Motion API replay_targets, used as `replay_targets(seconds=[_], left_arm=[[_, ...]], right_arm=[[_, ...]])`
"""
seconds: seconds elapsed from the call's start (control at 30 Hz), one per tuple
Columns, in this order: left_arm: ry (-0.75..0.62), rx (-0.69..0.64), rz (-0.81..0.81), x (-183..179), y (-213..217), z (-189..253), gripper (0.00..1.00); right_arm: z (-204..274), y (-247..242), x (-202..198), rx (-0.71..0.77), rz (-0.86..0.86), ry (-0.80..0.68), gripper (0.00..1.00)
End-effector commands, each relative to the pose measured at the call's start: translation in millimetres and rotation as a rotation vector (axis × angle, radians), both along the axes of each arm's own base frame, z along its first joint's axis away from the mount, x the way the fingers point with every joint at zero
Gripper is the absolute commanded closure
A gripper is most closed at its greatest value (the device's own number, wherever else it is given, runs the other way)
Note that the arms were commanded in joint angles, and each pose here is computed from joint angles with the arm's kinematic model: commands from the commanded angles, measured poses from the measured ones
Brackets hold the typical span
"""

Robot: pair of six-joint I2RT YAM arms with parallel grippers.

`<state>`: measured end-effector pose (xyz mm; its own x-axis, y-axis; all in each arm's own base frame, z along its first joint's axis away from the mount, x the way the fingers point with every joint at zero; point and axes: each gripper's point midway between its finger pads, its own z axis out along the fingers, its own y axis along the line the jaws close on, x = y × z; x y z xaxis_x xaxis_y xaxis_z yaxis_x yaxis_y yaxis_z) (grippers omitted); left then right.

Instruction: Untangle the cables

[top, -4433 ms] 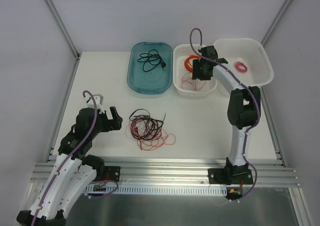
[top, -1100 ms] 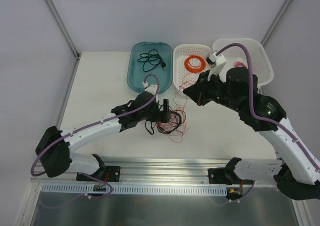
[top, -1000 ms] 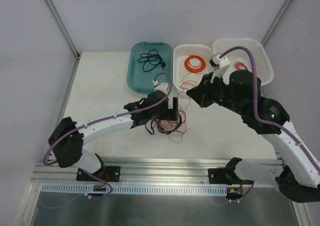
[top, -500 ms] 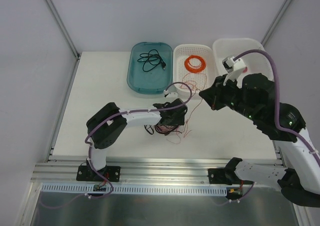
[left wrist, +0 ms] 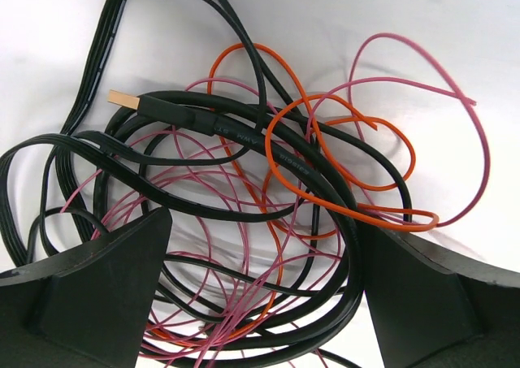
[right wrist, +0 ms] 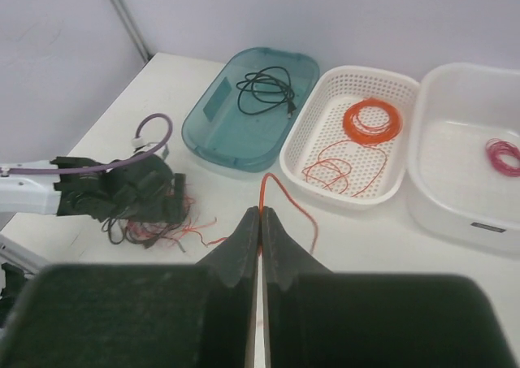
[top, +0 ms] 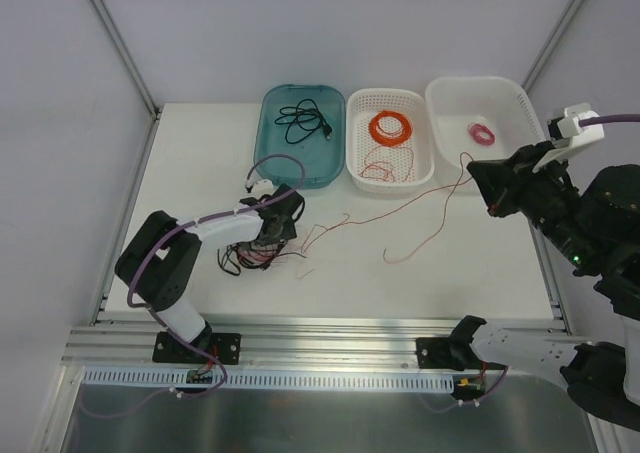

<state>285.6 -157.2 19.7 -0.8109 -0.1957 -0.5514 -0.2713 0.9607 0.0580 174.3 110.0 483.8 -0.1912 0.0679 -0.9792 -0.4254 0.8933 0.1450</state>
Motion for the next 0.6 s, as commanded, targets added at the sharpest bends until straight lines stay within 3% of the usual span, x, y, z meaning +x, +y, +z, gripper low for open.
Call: replay_targets(seconds=[0.0,0.33,0.57], left_arm=[[0.017,0.057,0.07,-11.9,42.1,6.7,0.07],[0.022,0.049,0.177,-20.6,89.4,10.1,0.06],[0.018,0.064,0.196,-20.8,102.8,12.6,0.05]], right_arm=[[12.6,-26.3,0.5,-0.035,-0.09,-0.059,0.99],[7.8,-58.7,-0.7,-0.047,-0.221,-0.083,0.99],[-28.7,-69.2,8.1,-0.139,-0.318,-0.01,0.99]])
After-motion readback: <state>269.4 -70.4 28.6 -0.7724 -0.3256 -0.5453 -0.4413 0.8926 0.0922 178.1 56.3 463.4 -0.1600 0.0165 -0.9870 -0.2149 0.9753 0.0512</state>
